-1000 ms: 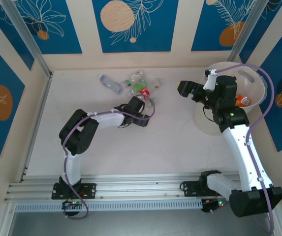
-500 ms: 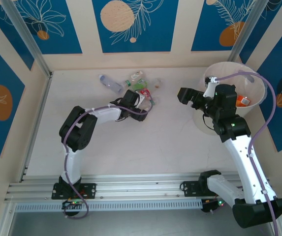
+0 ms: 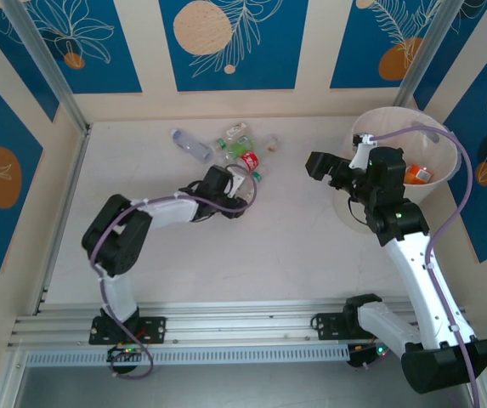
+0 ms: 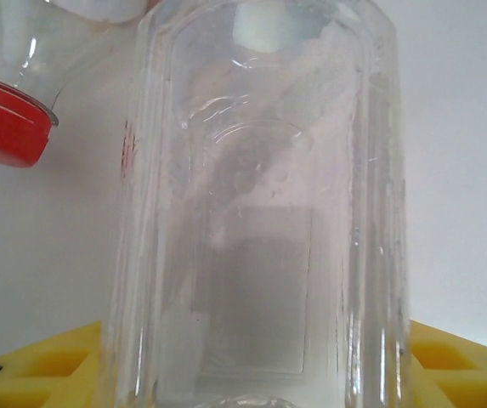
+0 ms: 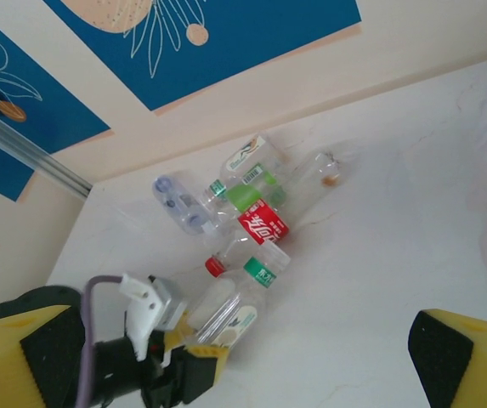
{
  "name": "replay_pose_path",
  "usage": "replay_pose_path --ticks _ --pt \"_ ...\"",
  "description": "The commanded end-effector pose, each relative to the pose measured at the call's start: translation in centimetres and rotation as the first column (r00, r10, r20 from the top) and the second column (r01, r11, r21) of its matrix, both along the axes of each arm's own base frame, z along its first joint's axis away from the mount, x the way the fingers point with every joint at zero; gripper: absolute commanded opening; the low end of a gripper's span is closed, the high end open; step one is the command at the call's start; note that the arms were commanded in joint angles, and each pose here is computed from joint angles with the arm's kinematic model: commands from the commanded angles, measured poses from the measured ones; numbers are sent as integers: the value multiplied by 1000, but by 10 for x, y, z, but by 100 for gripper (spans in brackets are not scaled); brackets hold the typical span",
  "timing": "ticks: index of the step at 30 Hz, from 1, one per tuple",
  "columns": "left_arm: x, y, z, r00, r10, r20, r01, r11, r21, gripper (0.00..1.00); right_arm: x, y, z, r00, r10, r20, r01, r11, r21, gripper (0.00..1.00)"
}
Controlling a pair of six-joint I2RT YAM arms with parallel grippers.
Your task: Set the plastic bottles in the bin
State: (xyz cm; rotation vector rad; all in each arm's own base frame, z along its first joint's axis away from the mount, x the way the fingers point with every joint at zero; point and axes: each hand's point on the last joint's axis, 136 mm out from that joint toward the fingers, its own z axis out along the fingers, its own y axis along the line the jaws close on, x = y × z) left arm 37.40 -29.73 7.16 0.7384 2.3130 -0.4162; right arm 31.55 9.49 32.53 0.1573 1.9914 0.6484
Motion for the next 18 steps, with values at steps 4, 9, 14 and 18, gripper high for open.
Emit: replay_pose_path --ticks 4,9,14,18 --pt "-39 -44 88 988 -150 44 155 915 -373 40 -1 22 -12 996 64 -55 -54 985 166 100" --pt "-67 -65 149 953 -286 99 288 759 -583 38 -5 32 -21 985 77 -153 -33 961 274 100" --pt "-97 -71 176 925 -348 152 361 681 -637 36 -8 58 -25 962 214 -167 -135 912 388 100" --pt "-117 -68 178 919 -359 165 377 674 -636 36 -5 74 -31 951 256 -172 -157 882 444 100"
